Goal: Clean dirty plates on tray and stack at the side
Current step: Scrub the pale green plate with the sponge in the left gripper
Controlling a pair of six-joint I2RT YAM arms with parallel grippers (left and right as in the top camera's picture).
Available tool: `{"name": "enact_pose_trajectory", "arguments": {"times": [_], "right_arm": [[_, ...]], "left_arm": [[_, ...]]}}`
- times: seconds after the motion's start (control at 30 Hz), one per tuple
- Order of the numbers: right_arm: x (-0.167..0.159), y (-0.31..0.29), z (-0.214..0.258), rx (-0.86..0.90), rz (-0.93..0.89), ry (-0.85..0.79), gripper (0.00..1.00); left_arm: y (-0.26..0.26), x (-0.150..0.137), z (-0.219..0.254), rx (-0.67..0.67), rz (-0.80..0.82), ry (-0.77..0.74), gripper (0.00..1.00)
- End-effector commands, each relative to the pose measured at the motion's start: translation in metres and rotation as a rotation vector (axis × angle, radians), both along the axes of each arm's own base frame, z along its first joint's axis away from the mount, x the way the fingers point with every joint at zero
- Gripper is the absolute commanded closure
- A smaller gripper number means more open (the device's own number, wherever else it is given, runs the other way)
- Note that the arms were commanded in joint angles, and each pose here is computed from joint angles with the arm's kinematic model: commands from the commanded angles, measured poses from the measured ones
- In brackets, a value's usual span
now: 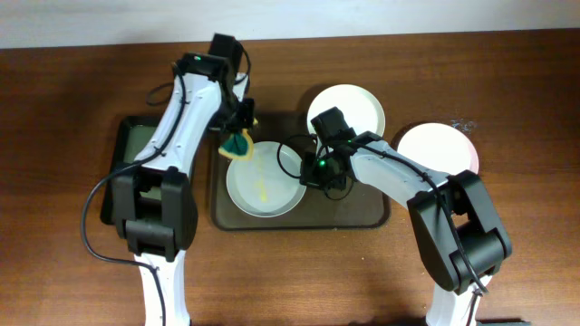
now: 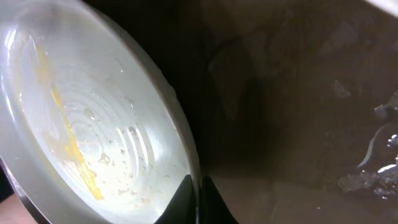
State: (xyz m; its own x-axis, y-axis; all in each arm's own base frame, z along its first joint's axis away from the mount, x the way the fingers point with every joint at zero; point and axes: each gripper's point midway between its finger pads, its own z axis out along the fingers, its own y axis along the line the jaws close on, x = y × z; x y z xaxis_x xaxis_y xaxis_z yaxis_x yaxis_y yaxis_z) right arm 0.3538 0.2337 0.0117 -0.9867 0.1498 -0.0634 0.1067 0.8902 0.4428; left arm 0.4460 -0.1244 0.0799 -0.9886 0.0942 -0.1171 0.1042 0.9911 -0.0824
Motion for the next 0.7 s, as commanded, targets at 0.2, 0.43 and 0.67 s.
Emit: {"name": "enact_pose_trajectory", "arguments": {"times": [0.2, 0.43, 0.67], "right_arm": [[0.005, -0.009, -0.010, -0.019, -0.075, 0.034, 0.96], [0.007, -0.011, -0.011, -0.032, -0.073, 0.023, 0.96], [0.005, -0.008, -0.010, -0.016, -0.065, 0.032, 0.96]], "left_arm": [[-0.011, -0.037, -0.044, 0.029, 0.038, 0.121, 1.00], [-0.013, -0.071, -0.078, 0.039, 0.013, 0.216, 1.00], [-0.068, -0.103, -0.084, -0.143, -0.302, 0.261, 1.00]]}}
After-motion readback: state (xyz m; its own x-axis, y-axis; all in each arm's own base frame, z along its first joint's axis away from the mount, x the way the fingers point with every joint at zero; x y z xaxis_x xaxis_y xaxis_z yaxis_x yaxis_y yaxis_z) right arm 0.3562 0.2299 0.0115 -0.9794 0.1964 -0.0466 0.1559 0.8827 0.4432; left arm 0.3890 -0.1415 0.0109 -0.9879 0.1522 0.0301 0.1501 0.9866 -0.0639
